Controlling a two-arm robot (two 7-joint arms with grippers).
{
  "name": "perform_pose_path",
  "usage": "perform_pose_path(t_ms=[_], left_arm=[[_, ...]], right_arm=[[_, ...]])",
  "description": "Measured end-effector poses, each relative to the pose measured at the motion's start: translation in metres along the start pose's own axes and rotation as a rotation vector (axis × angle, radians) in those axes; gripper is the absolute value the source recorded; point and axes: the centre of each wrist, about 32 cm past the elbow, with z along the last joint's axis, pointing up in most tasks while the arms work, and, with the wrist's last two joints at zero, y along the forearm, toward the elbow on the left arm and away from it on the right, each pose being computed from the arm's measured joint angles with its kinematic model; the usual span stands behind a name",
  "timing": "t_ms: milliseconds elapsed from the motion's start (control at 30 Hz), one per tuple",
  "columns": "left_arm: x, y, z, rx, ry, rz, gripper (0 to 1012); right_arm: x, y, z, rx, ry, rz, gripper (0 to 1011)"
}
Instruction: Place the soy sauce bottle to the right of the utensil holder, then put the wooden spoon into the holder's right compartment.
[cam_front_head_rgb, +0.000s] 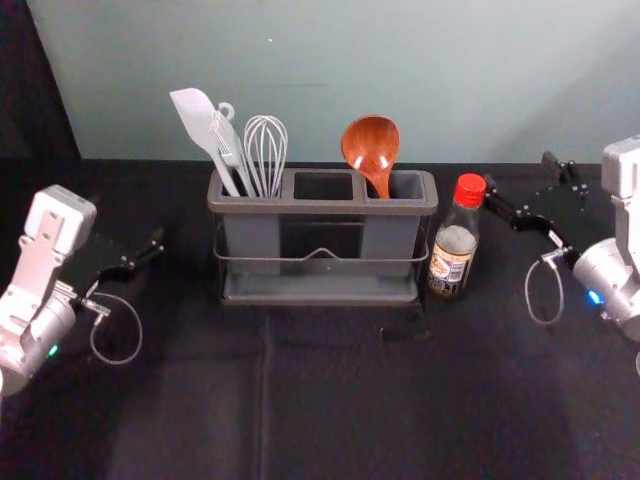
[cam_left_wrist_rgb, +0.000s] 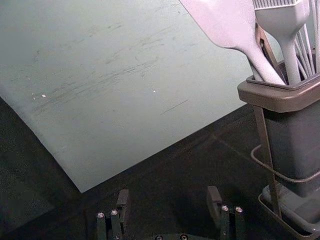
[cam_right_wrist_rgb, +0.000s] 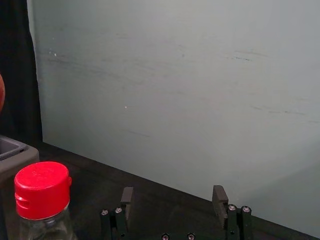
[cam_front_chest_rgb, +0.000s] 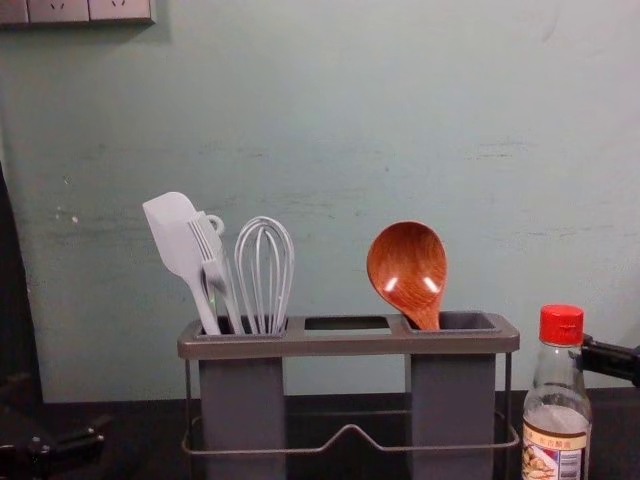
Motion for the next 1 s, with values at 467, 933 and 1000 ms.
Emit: perform_pose_path(t_ms=[467, 933, 1000], left_arm=[[0.0, 0.0, 0.0, 0.0, 0.0, 0.0, 1000], [0.0, 0.0, 0.0, 0.0, 0.0, 0.0, 1000], [0.0, 0.0, 0.0, 0.0, 0.0, 0.0, 1000]], right_arm=[[-0.0005, 0.0014, -0.0007, 0.009, 0.001, -0.014, 1002], [-0.0004, 0.0013, -0.0003, 0.013, -0.001, -0.022, 1002], [-0.0005, 0.0013, -0.0003, 0.013, -0.001, -0.022, 1002]])
